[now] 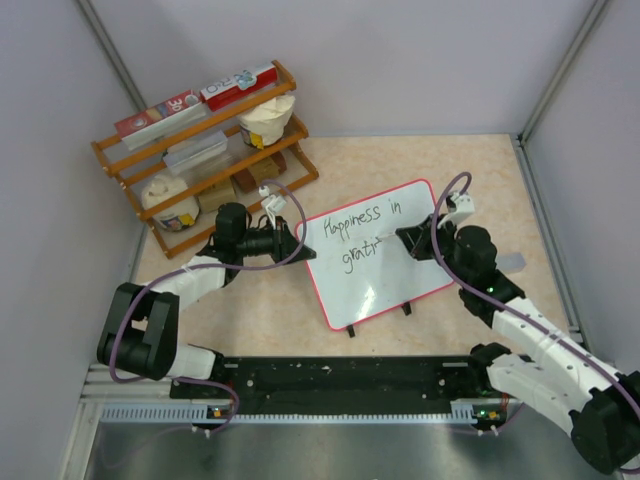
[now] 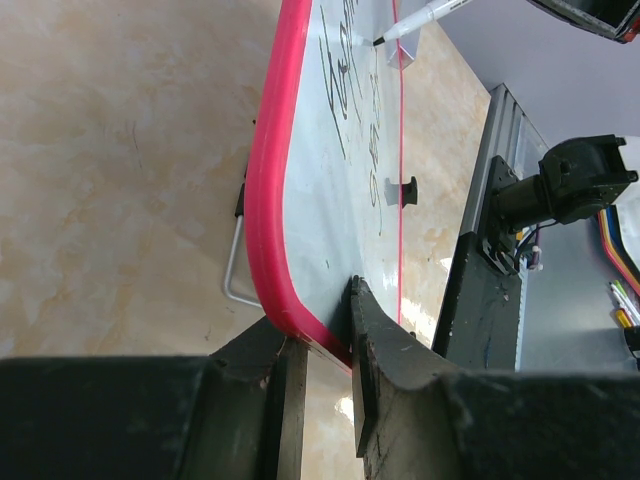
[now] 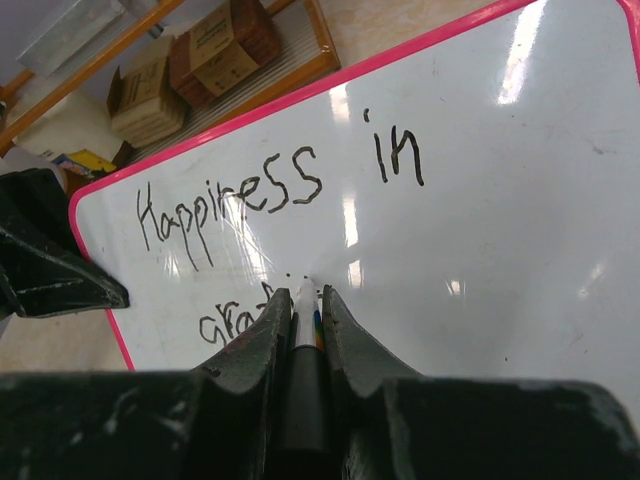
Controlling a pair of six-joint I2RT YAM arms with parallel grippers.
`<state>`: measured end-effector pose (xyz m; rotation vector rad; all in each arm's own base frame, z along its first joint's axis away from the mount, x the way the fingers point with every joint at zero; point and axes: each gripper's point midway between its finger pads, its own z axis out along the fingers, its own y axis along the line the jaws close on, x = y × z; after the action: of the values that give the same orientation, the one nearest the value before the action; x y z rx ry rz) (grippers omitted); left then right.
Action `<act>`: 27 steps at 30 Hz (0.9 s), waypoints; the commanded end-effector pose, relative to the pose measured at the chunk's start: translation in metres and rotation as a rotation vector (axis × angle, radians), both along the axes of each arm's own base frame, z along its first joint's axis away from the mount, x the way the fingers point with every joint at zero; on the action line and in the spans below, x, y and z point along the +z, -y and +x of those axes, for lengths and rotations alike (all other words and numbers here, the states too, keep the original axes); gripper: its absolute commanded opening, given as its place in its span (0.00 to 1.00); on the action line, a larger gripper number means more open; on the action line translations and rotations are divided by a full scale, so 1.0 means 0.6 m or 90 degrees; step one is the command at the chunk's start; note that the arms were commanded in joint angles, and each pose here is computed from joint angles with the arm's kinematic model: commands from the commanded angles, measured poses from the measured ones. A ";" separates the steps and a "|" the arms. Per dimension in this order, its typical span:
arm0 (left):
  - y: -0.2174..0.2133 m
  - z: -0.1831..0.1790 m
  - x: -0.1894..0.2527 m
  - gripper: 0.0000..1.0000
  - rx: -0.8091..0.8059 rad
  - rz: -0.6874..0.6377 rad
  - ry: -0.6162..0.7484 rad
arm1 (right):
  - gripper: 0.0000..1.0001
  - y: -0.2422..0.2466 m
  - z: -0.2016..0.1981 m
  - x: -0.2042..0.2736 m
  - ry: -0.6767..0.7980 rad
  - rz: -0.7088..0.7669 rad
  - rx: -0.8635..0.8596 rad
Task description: Write a sentence on the whiteboard
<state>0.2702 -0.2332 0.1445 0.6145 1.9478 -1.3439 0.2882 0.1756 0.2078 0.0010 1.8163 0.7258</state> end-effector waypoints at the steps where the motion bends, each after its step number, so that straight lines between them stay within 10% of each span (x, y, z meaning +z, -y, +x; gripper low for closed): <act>1: -0.002 -0.006 -0.039 0.00 -0.014 0.055 0.049 | 0.00 0.004 -0.004 0.014 0.015 0.001 0.006; 27: -0.003 -0.006 -0.041 0.00 -0.014 0.057 0.046 | 0.00 0.021 -0.027 -0.022 -0.011 -0.033 0.002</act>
<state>0.2702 -0.2332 0.1445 0.6146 1.9477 -1.3433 0.2683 0.1701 0.1891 -0.0367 1.8751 0.7187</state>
